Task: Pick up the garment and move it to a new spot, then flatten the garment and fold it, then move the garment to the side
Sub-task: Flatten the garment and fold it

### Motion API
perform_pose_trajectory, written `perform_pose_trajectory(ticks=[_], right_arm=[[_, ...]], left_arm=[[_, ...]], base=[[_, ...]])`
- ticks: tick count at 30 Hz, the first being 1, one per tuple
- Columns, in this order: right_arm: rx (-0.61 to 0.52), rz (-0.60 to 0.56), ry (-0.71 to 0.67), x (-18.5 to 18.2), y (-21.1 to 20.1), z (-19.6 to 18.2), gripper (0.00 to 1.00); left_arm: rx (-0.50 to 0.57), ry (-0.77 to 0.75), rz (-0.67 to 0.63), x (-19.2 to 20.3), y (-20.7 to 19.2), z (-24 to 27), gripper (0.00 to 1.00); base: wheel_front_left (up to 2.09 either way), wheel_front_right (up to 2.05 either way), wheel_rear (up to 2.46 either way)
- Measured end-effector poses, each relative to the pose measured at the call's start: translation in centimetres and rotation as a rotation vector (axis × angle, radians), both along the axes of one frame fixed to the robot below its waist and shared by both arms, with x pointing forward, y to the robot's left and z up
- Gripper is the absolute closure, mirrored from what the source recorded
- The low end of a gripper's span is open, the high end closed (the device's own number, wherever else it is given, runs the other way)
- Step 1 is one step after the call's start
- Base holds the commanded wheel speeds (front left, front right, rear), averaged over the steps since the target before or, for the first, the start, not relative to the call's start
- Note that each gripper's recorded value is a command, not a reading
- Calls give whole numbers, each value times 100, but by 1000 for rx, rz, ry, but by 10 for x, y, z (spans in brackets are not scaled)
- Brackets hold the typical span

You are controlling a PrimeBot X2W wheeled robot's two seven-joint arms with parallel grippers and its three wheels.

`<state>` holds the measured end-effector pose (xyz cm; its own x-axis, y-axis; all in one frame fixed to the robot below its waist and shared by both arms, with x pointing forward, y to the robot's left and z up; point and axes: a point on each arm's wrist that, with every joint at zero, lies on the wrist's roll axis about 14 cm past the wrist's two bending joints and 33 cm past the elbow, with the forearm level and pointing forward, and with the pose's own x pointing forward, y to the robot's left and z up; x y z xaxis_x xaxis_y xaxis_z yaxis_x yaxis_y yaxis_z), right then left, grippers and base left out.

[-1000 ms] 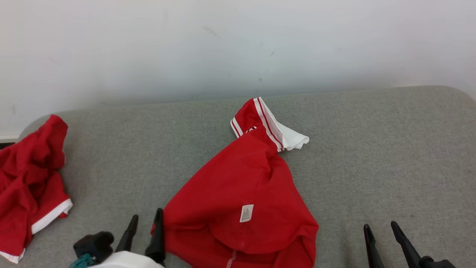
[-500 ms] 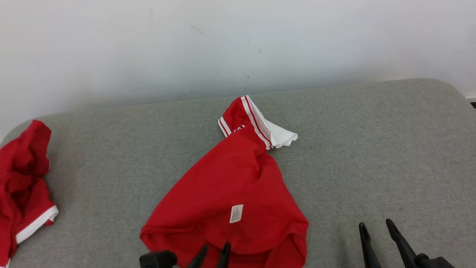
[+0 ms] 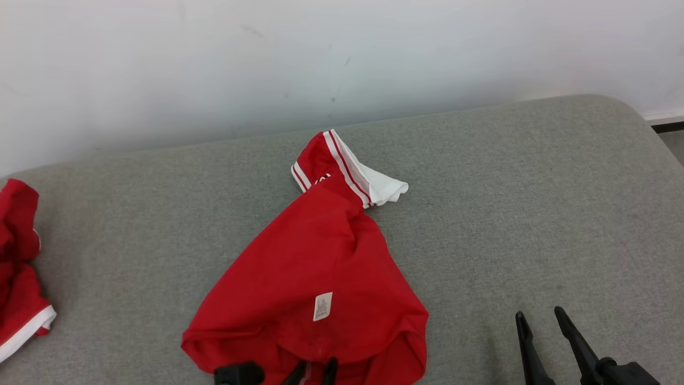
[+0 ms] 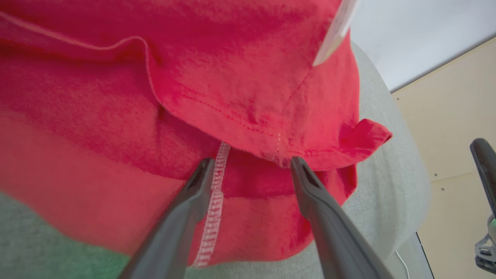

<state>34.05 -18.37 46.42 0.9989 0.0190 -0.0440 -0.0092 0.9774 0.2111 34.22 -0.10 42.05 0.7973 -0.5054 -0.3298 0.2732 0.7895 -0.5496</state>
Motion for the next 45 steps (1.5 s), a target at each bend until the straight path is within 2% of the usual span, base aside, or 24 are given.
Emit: perform_pose_trajectory(ticks=[12, 13, 14, 15, 20, 28, 35, 40, 45], right_arm=[[-8, -18, 14, -2, -6, -4, 0], [-9, -19, 15, -2, -7, -4, 0], [-9, -20, 15, -2, -7, -4, 0], [-9, -21, 14, -1, -8, -4, 0], [-10, -22, 14, -1, -8, -4, 0], [-8, -11, 5, 0, -5, -1, 0], [-5, -4, -3, -1, -2, 1, 0], [2, -9, -6, -3, -2, 2, 0], [6, -25, -6, -3, -6, 2, 0]], left_arm=[[-14, -4, -8, 17, -10, -6, 0], [-20, -9, -5, 18, -11, -5, 12], [-26, -15, -2, 19, -11, -4, 31], [-30, -17, -1, 20, -11, -4, 55], [-40, -33, -7, 22, -14, 1, 100], [-71, -65, -54, 16, -22, 19, 100], [-131, -145, -142, 11, -26, 67, 100], [-125, -246, -163, 31, -10, 114, 100], [-50, -353, -167, 69, 8, 153, 100]], base=[[0, 0, 0], [0, 0, 0], [0, 0, 0], [0, 0, 0], [0, 0, 0], [0, 0, 0], [0, 0, 0], [0, 0, 0], [0, 0, 0]])
